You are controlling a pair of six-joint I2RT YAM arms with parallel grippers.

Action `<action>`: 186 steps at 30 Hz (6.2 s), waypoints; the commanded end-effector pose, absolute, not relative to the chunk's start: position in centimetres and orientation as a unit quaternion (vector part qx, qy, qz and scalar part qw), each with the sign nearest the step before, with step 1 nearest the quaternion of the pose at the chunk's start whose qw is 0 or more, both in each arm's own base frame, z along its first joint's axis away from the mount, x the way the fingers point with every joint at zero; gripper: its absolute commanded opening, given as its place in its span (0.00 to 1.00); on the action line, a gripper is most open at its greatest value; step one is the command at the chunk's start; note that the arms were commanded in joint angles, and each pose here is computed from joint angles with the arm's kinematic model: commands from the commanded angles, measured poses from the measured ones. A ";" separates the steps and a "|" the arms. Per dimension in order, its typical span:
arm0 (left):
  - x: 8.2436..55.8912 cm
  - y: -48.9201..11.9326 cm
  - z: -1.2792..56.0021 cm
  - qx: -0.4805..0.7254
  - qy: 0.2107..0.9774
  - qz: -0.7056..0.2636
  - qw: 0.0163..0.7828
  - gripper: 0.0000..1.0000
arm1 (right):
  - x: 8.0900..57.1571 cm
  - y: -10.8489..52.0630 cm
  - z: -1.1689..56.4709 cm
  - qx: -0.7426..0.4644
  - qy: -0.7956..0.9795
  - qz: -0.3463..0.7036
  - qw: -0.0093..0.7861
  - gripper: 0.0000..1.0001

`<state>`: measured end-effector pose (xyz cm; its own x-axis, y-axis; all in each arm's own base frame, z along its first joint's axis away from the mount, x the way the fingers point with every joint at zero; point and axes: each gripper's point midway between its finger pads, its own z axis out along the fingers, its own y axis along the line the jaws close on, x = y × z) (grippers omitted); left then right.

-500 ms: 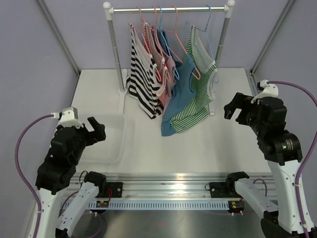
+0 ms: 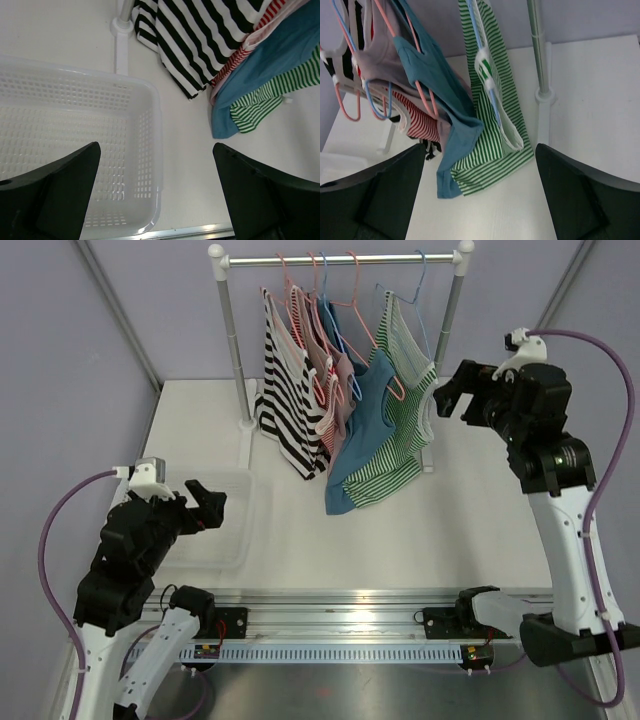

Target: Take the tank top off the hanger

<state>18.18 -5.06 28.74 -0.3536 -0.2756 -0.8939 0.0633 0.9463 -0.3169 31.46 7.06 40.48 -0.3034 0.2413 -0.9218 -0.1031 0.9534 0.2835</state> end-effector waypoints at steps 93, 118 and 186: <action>23.7 -27.6 51.1 0.155 0.637 -0.300 0.693 0.99 | 12.6 11.5 49.9 -0.139 0.735 0.308 0.588 0.00; 22.2 -38.3 44.6 0.225 0.642 -0.388 0.622 0.81 | 12.7 13.6 49.7 -0.153 0.703 0.375 0.585 0.00; 19.2 -25.4 26.1 0.150 0.824 -0.325 0.439 0.00 | 24.4 10.5 50.1 0.019 0.474 0.393 0.788 0.00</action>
